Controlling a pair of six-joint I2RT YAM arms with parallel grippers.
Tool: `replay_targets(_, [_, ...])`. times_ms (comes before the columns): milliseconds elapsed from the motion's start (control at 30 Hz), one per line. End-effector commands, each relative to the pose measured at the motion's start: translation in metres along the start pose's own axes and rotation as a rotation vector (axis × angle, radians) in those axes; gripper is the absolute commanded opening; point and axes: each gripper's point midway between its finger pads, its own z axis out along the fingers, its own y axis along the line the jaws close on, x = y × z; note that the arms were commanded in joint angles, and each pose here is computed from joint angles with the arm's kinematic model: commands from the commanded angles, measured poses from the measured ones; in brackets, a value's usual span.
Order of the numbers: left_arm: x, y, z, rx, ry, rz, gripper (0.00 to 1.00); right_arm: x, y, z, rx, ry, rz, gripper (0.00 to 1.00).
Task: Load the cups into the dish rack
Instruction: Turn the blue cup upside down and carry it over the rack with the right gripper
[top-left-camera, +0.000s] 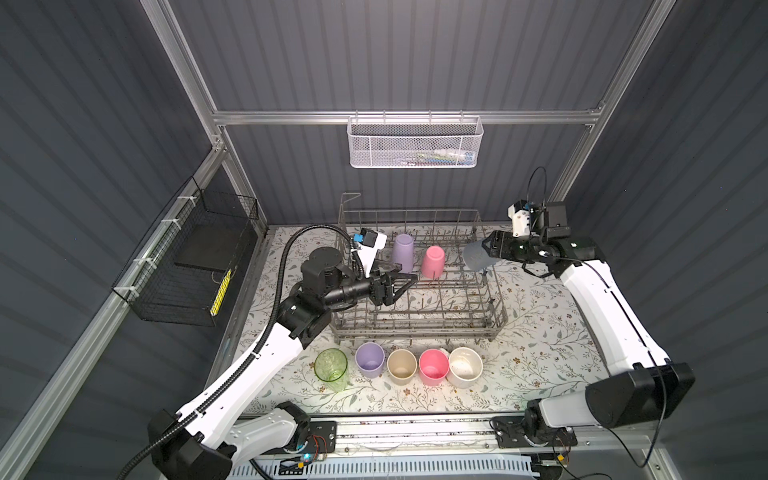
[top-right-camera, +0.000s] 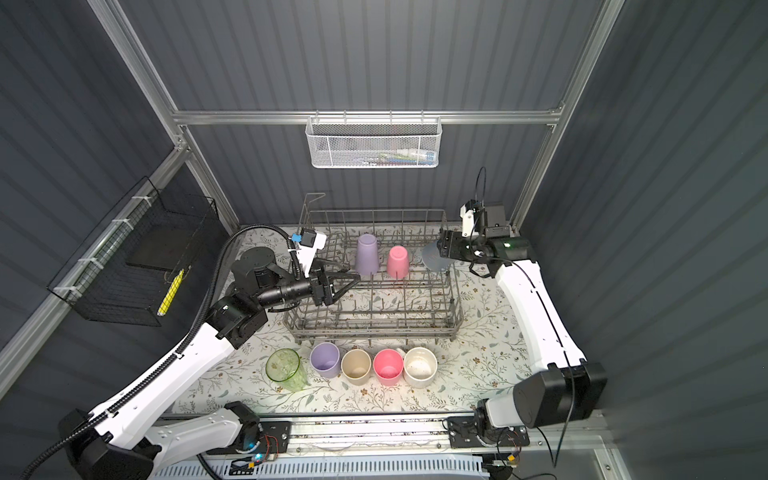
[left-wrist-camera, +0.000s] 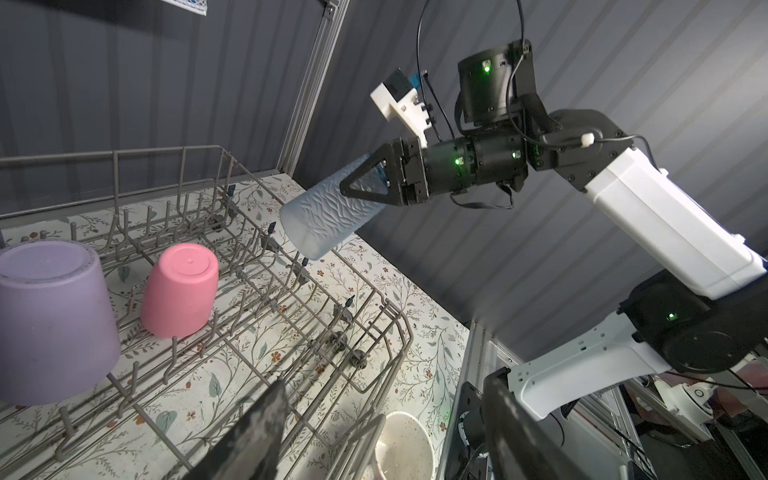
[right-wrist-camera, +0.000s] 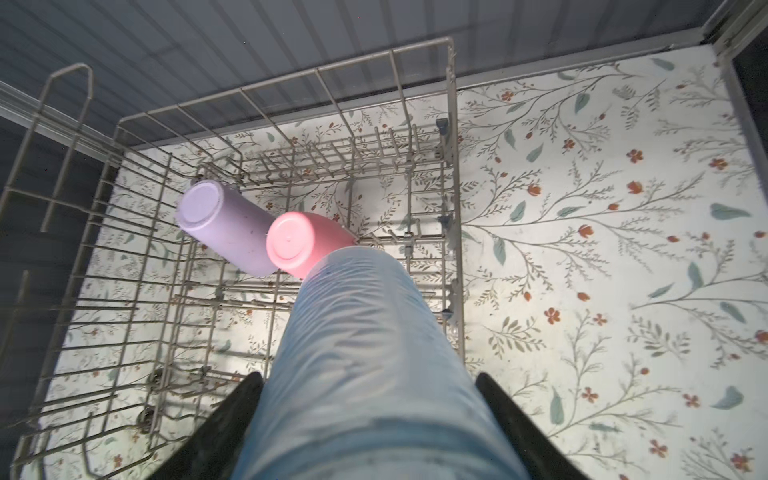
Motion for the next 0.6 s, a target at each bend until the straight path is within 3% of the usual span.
replay_targets(0, [-0.008, -0.003, 0.002, 0.019, -0.012, 0.042, 0.74, -0.010, -0.008, 0.011, 0.078, 0.005, -0.064, 0.16])
replay_targets(567, [0.004, 0.007, 0.015, 0.032, 0.033, 0.046, 0.74, -0.028, 0.001, 0.070, 0.114, 0.063, -0.112, 0.14])
